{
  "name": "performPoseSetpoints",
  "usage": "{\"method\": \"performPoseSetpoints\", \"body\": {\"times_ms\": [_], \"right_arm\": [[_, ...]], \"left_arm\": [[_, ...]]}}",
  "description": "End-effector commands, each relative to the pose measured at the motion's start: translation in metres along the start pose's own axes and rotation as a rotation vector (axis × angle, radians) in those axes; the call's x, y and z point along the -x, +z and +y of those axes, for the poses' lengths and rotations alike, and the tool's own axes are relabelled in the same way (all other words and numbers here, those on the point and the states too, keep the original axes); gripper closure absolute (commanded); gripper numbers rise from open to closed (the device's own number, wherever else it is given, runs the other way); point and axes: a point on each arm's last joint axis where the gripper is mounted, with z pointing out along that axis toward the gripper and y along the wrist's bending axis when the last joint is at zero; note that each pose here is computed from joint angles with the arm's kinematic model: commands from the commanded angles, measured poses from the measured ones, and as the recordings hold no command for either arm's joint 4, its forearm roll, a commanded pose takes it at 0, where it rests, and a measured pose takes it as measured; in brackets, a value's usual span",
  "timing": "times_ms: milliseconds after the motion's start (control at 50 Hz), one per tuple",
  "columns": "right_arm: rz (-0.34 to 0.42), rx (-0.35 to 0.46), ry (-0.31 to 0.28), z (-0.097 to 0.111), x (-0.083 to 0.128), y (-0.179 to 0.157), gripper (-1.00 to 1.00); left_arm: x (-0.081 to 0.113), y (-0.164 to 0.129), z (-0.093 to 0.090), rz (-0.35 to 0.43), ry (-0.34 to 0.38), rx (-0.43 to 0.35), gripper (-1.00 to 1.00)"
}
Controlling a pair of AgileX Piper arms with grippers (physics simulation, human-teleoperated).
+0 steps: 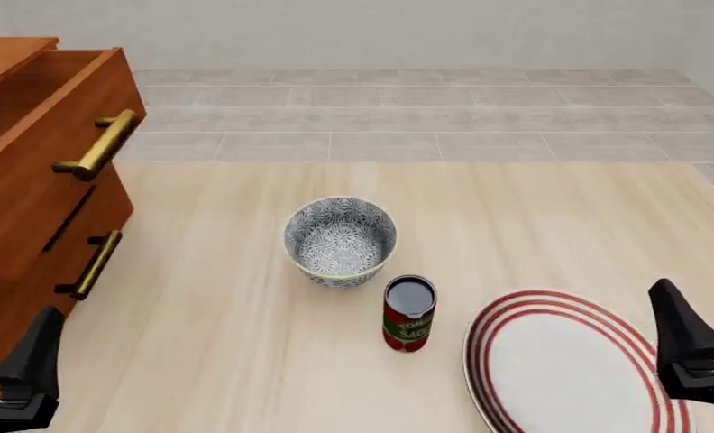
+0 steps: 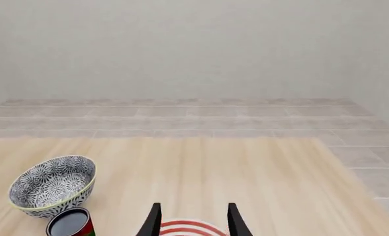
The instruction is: Put the bowl on the plate.
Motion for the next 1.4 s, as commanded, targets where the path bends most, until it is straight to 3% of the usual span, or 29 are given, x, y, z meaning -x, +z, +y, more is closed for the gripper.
{"method": "performPoseSetpoints", "body": {"times_ms": [20,100,140,240,440,580,800,860,1080,1120,1200,1400], "right_arm": [[0.008,0.001,-0.019,0.0,0.018,0.018,-1.0],[0.024,0.028,-0.027,0.003,0.026,0.028,-1.0],[0.073,0.065,-0.01,0.007,0.026,0.042,-1.0],[0.071,0.097,-0.035,0.012,0.042,0.054,-1.0],[0.142,0.141,-0.023,0.021,0.044,0.082,-1.0],[0.148,0.205,-0.033,0.035,0.06,0.1,-1.0],[0.203,0.27,-0.082,0.055,0.073,0.137,-1.0],[0.214,0.28,-0.05,0.059,0.075,0.142,-1.0],[0.285,0.351,-0.112,0.085,0.071,0.174,-1.0],[0.321,0.349,-0.062,0.09,0.069,0.183,-1.0],[0.369,0.396,-0.09,0.108,0.063,0.196,-1.0],[0.455,0.426,-0.051,0.132,0.063,0.218,-1.0]], "left_arm": [[0.0,0.0,0.0,0.0,0.0,0.0,-1.0],[0.0,0.0,0.0,0.0,0.0,0.0,-1.0],[0.0,0.0,0.0,0.0,0.0,0.0,-1.0],[0.0,0.0,0.0,0.0,0.0,0.0,-1.0],[0.0,0.0,0.0,0.0,0.0,0.0,-1.0],[0.0,0.0,0.0,0.0,0.0,0.0,-1.0],[0.0,0.0,0.0,0.0,0.0,0.0,-1.0],[0.0,0.0,0.0,0.0,0.0,0.0,-1.0],[0.0,0.0,0.0,0.0,0.0,0.0,-1.0],[0.0,0.0,0.0,0.0,0.0,0.0,-1.0],[0.0,0.0,0.0,0.0,0.0,0.0,-1.0],[0.0,0.0,0.0,0.0,0.0,0.0,-1.0]]}}
